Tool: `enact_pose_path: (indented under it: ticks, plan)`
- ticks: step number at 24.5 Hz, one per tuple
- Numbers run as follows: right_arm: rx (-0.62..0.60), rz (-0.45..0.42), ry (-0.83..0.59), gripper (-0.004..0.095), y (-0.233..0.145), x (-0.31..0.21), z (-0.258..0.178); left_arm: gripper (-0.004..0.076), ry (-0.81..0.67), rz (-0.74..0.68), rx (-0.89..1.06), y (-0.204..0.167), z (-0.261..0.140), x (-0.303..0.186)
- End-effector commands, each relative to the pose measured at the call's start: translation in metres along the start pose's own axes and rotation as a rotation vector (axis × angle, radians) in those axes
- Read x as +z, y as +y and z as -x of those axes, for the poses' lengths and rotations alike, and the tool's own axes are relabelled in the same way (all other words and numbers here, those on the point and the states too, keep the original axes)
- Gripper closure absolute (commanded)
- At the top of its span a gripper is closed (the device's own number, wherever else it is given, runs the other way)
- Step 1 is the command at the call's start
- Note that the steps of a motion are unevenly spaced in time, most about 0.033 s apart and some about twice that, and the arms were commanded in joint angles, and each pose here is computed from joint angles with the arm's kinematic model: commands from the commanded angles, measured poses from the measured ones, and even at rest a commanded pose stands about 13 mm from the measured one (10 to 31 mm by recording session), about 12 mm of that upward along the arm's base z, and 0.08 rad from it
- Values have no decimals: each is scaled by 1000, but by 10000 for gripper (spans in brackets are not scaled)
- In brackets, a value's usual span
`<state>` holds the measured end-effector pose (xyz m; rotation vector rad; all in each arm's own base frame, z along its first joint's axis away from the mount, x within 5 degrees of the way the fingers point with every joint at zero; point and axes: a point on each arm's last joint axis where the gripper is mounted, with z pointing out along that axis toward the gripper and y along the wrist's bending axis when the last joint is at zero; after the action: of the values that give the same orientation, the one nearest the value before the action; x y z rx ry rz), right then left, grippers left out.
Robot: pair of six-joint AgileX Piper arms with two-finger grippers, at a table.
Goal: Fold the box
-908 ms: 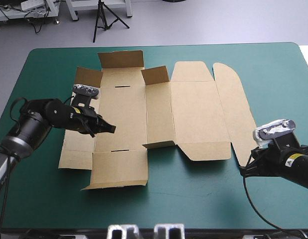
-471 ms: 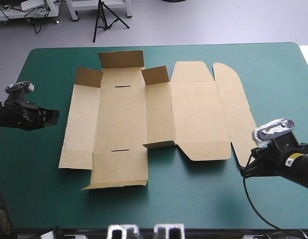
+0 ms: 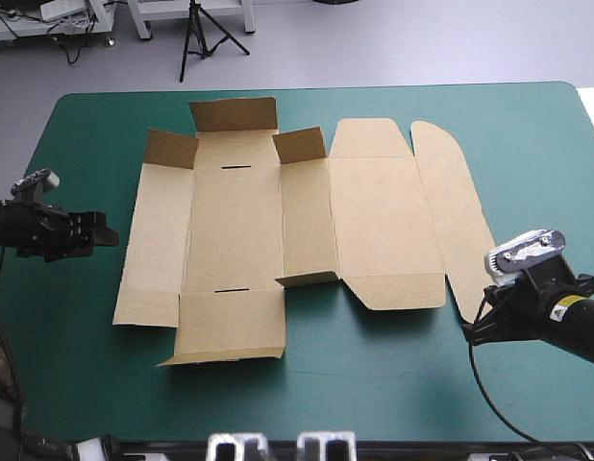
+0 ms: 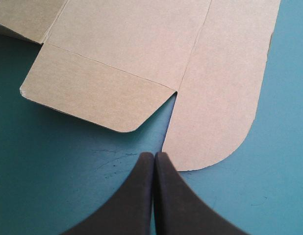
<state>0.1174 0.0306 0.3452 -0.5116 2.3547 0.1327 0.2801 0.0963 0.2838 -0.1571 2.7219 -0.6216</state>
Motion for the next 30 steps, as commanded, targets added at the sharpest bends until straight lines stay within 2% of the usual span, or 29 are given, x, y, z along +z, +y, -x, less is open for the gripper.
enact_pose_path:
  ticks: [1,7,9,12,14,18,19,24,30]
  plan:
    - [-8,-10,-78,927,-1,-6,10,271,34,-77,0,-5,4,0]
    - [-4,-4,-80,927,0,-6,10,271,115,-165,-64,10,11,38]
    - [-4,-4,-80,927,0,-6,10,277,175,-177,-36,5,9,55]
    - [-4,-4,-80,927,0,-6,10,329,262,-191,17,-11,5,77]
    - [-4,-4,-80,927,0,-6,10,408,282,-198,43,-20,5,83]
    - [-4,-4,-80,927,0,-6,10,696,273,-195,49,-21,6,84]
    - [-4,-4,-80,926,0,-6,10,731,271,-199,63,-21,6,84]
    - [-4,-4,-80,927,0,-6,10,731,255,-226,142,-29,6,80]
    - [8,15,-86,927,2,-6,10,731,176,-204,328,-63,18,57]
